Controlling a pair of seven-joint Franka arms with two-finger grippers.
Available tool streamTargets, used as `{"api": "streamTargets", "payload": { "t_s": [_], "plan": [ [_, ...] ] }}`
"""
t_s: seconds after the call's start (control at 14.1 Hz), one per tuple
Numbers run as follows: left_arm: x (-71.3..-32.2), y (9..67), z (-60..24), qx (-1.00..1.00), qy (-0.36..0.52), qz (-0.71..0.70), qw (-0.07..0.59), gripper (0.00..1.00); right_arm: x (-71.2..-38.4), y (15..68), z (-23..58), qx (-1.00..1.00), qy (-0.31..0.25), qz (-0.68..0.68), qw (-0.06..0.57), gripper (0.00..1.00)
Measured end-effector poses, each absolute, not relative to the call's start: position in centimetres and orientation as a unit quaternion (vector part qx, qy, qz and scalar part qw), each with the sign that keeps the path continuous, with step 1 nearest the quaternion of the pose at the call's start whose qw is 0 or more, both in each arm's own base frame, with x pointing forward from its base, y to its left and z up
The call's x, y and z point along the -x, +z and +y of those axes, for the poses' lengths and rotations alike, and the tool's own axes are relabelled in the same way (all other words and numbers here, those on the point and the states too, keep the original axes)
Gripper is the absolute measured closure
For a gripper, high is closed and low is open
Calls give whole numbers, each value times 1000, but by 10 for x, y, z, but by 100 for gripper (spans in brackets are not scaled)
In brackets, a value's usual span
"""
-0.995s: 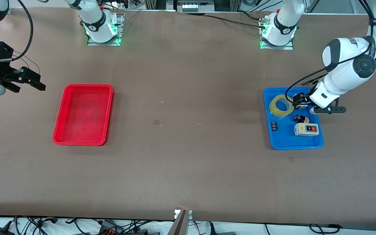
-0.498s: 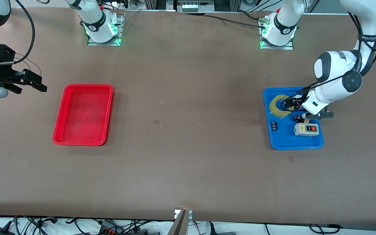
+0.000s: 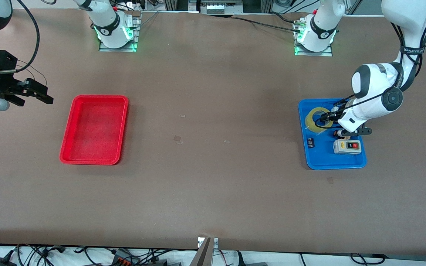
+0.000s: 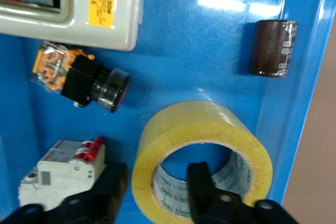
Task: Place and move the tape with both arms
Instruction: 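Close the left gripper on the tape roll's rim and lift it, then carry the tape to mid-table with the left gripper while the right gripper reaches out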
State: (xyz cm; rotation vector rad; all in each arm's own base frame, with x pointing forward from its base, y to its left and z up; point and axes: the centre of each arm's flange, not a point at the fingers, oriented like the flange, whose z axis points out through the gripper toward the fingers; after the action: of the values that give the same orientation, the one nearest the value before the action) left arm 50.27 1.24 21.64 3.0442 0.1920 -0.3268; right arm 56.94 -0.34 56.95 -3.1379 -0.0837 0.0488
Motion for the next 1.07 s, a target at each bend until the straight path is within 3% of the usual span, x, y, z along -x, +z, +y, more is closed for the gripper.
{"api": "streamTargets", "payload": {
  "t_s": [0.07, 0.21, 0.43, 0.85, 1.07],
  "plan": [
    [-503, 216, 13, -992, -107, 64, 37, 55, -569, 569, -3, 1000, 16, -27, 1, 0],
    [-504, 217, 17, -991, -106, 67, 38, 78, -570, 568, -4, 1000, 17, -26, 1, 0],
    [-514, 228, 15, -990, -119, 65, 42, 79, -571, 567, -4, 1000, 18, -26, 1, 0],
    [-568, 310, 7, -979, -174, 76, 71, 79, -571, 566, -3, 999, 19, -27, 1, 0],
    [-581, 302, -44, -966, -206, 126, 94, 79, -570, 567, -3, 999, 19, -27, 1, 0]
  ]
}}
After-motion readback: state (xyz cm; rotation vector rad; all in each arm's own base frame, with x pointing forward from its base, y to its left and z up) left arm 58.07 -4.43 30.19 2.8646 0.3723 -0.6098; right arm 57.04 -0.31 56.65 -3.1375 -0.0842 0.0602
